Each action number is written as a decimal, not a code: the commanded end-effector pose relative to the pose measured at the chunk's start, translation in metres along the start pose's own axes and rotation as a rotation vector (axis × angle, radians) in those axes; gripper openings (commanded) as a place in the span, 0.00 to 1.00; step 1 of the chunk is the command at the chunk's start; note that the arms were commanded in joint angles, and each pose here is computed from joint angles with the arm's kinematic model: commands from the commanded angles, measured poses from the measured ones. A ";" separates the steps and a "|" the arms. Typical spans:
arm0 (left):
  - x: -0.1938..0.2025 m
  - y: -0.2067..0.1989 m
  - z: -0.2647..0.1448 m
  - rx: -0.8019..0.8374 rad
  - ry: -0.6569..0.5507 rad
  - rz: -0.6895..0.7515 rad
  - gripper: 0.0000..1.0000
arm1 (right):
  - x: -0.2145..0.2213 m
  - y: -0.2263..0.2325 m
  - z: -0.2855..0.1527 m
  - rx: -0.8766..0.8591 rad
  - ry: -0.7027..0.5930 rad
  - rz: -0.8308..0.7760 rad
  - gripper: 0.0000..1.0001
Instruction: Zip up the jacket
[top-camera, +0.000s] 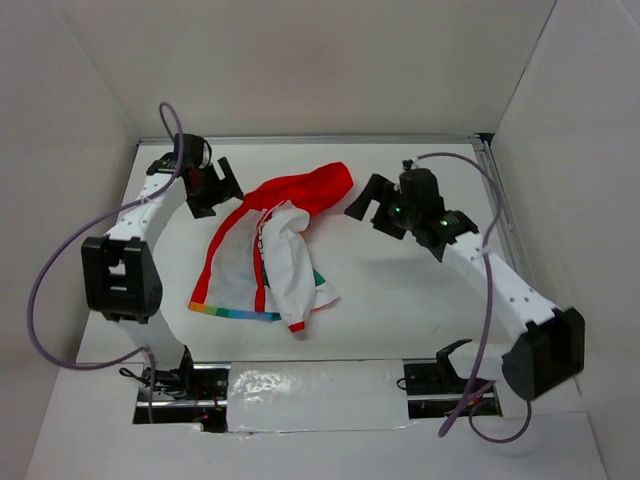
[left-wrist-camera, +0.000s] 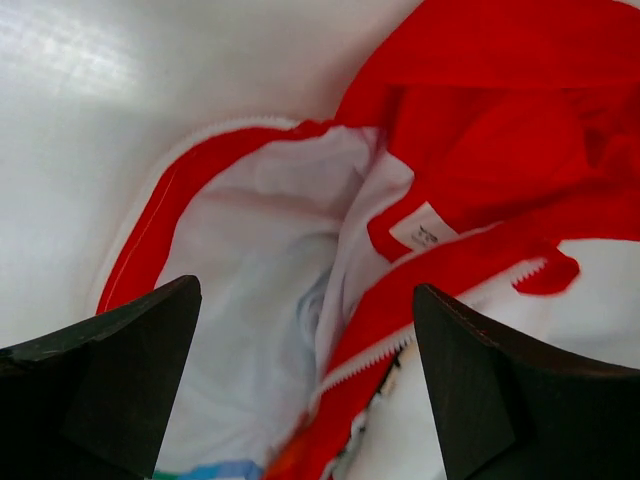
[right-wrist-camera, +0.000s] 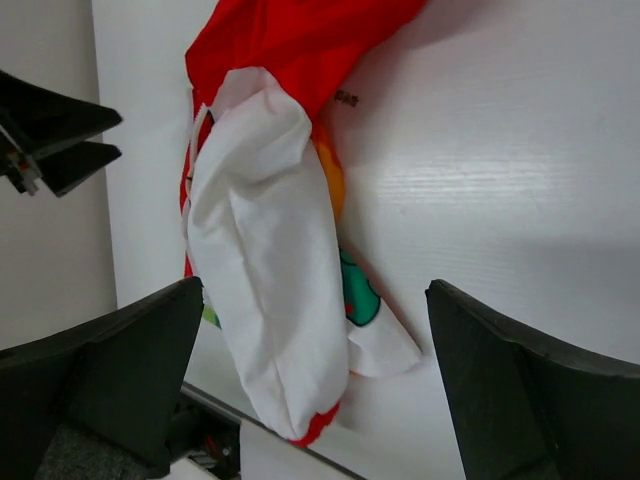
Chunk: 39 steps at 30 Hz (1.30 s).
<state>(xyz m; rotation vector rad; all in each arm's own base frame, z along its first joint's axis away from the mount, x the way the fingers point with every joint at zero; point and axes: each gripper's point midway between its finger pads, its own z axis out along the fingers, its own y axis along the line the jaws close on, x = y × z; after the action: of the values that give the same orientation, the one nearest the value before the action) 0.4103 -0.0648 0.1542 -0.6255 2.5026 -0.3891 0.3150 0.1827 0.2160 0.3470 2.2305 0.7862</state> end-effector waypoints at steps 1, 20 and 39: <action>-0.015 -0.024 0.033 0.080 -0.008 0.207 0.99 | -0.018 0.027 0.039 0.020 -0.018 0.064 1.00; -0.011 -0.042 0.148 0.156 0.066 0.453 0.72 | 0.005 0.032 0.213 0.171 0.204 0.202 0.98; -0.004 -0.125 -0.122 0.171 -0.266 0.354 0.00 | -0.115 0.119 0.006 0.230 -0.427 -0.154 0.00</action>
<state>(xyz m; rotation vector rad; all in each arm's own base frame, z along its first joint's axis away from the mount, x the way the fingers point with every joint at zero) 0.4274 -0.1572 0.2485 -0.0382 2.3211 -0.3689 0.4413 0.2666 0.2192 0.4258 2.2487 0.3978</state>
